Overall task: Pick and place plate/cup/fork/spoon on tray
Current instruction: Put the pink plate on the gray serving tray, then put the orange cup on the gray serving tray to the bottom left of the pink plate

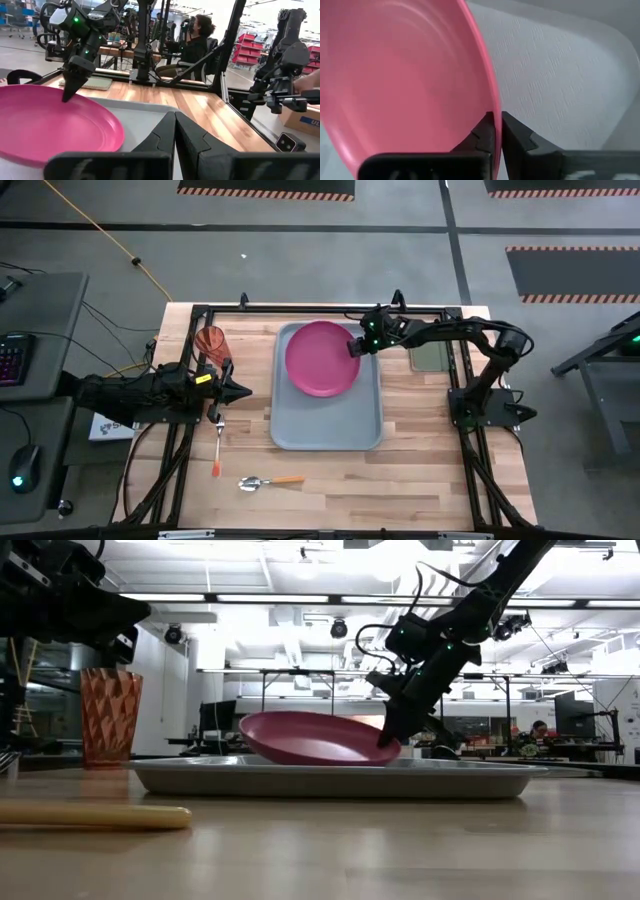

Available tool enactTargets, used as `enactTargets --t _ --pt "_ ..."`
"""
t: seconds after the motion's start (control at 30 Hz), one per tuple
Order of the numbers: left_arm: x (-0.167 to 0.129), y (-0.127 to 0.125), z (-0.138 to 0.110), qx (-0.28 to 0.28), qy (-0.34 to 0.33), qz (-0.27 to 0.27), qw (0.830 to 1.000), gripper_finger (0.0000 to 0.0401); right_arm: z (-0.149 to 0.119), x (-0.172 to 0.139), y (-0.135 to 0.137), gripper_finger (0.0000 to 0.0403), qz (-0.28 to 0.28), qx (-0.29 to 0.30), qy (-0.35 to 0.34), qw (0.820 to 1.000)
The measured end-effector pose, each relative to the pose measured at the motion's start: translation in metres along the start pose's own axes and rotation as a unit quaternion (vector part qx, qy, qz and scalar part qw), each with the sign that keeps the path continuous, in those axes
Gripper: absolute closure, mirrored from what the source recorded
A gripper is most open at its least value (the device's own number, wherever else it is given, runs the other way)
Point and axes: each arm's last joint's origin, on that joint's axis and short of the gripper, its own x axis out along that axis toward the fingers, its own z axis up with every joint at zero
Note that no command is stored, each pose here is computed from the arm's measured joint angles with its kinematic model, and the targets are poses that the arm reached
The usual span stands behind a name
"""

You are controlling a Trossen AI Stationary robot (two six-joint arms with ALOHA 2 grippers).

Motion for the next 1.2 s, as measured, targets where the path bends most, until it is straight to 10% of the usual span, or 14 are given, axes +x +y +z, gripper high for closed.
enactTargets --t 0.53,0.87,1.2 --pt "0.000 0.000 0.000 0.000 0.000 0.000 1.000 0.0401 0.006 -0.004 -0.006 0.0252 -0.042 -0.041 -0.033 0.998" --pt "0.000 0.000 0.000 0.000 0.000 0.000 1.000 0.0401 0.019 -0.065 -0.005 0.0229 -0.049 -0.129 -0.065 0.988" --pt "0.000 0.000 0.000 0.000 0.000 0.000 1.000 0.0401 -0.061 -0.097 -0.003 0.0231 0.016 -0.196 -0.104 0.975"
